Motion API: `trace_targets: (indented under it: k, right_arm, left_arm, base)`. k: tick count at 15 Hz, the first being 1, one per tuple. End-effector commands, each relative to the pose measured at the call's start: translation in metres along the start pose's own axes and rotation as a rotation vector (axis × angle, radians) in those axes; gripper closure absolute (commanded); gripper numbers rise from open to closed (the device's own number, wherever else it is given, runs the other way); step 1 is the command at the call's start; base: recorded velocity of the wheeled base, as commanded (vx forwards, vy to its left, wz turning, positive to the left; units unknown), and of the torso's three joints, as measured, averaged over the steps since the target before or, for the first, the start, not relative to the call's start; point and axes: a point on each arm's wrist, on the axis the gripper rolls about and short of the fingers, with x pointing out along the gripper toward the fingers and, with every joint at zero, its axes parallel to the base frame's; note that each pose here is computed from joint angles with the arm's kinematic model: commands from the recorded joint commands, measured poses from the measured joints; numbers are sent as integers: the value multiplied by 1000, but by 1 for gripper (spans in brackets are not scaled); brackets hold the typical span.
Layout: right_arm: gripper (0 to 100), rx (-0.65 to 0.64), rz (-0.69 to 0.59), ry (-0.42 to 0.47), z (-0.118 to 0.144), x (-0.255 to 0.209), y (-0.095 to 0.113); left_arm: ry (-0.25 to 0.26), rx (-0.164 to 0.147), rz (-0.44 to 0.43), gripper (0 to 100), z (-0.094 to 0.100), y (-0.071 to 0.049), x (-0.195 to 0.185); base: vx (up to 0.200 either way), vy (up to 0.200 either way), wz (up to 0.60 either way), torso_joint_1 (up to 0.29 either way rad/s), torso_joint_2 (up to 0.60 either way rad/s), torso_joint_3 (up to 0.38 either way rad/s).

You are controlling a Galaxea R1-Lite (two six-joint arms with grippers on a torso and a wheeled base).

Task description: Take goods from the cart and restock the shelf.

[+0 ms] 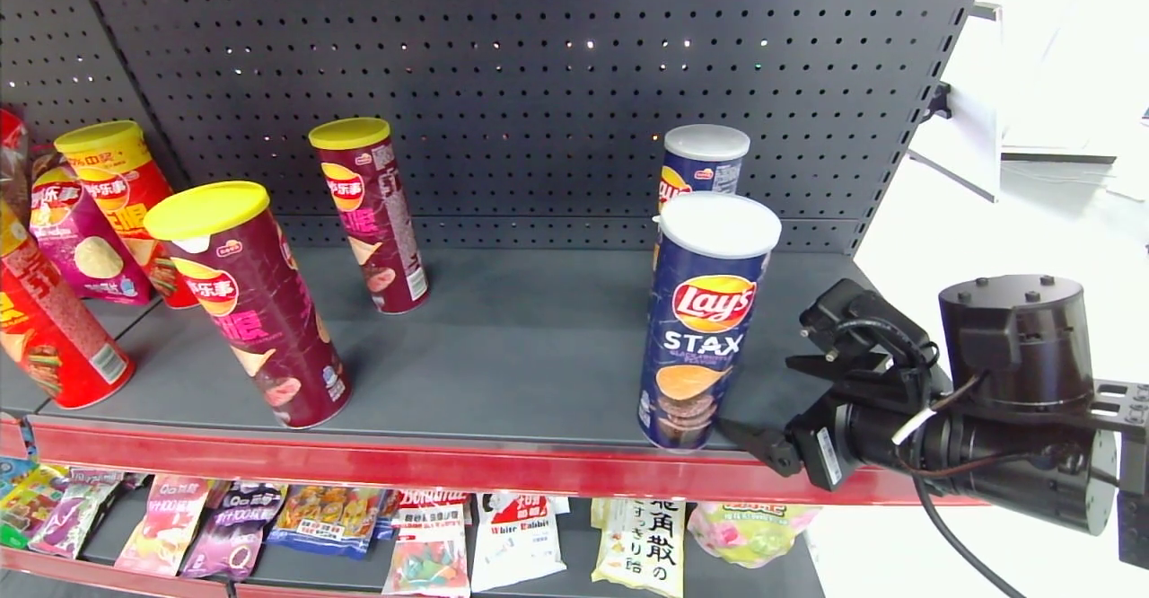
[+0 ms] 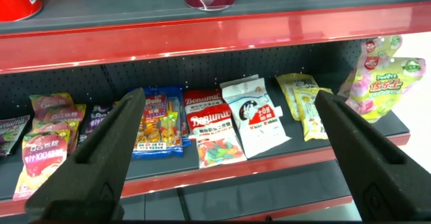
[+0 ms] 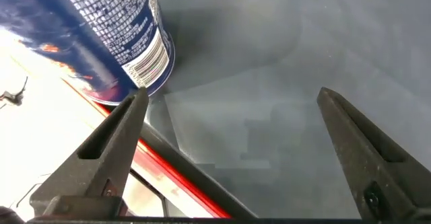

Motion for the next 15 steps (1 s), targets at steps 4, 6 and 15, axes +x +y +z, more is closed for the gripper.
trace_targets:
  k: [4,6,15]
  right_arm:
    - [0,-7,9,-10,1,2,3]
    - [0,-7,9,-12,1,1,3]
    - [0,63,-192,-195,5,-69,-36]
  left_arm:
    - [3,0,0,0,0,0,0]
    - [3,0,1,0,0,0,0]
    - [1,0,1,0,0,0,0]
  base:
    - [0,0,0,0,0,0]
    - [0,0,0,0,0,0]
    - [0,0,0,0,0,0]
